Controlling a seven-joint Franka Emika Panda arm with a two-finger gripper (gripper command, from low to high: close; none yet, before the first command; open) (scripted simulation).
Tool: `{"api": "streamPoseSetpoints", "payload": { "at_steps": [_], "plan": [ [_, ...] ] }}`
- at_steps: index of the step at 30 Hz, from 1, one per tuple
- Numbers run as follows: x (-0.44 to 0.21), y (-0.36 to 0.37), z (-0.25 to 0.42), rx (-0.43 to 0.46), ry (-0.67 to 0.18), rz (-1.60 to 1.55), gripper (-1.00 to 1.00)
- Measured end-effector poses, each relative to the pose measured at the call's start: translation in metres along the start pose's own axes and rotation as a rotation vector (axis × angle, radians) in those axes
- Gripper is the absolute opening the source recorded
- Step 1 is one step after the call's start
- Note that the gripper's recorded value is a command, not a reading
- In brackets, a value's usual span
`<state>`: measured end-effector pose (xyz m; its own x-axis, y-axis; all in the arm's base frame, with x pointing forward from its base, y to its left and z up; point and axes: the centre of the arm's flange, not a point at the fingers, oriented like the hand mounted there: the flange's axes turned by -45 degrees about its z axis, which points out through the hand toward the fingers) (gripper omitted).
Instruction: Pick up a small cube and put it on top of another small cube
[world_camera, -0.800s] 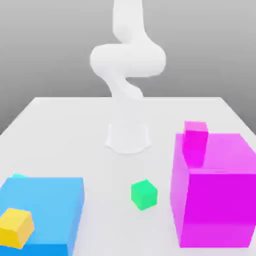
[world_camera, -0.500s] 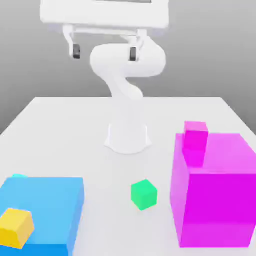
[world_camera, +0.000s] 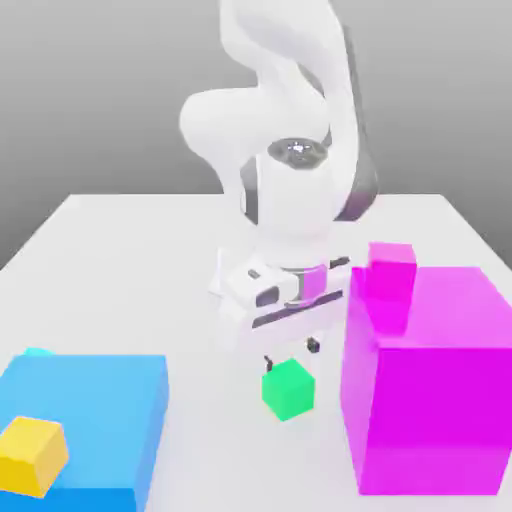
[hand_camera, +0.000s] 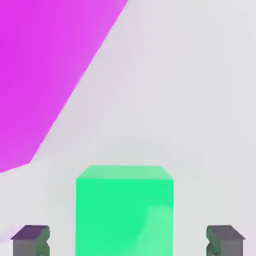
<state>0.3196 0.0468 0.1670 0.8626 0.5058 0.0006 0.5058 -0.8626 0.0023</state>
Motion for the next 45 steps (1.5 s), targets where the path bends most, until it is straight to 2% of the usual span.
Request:
{"api": "streamPoseSetpoints", "payload": {
  "at_steps": [3, 4, 11, 19, 23, 27, 32, 37, 42, 43, 45],
  "plan": [
    [-0.001, 0.000, 0.024, 0.000, -0.001, 0.002, 0.00],
    [-0.002, -0.001, 0.031, 0.001, -0.001, 0.002, -1.00],
    [-0.002, -0.001, 0.032, 0.002, -0.001, 0.002, -1.00],
    [-0.002, 0.000, -0.024, 0.002, -0.002, 0.003, -1.00],
    [-0.012, 0.061, -0.039, 0.010, 0.003, 0.111, -1.00],
    [-0.053, 0.150, -0.049, 0.015, 0.008, 0.282, -1.00],
    [-0.138, 0.244, -0.064, 0.013, 0.008, 0.473, -1.00],
    [-0.251, 0.304, -0.073, 0.004, 0.001, 0.659, -1.00],
    [-0.235, 0.306, -0.024, 0.003, 0.000, 0.611, -1.00],
    [-0.235, 0.305, -0.017, 0.003, -0.001, 0.611, 1.00],
    [-0.235, 0.305, -0.017, 0.003, -0.001, 0.611, 1.00]
  ]
}}
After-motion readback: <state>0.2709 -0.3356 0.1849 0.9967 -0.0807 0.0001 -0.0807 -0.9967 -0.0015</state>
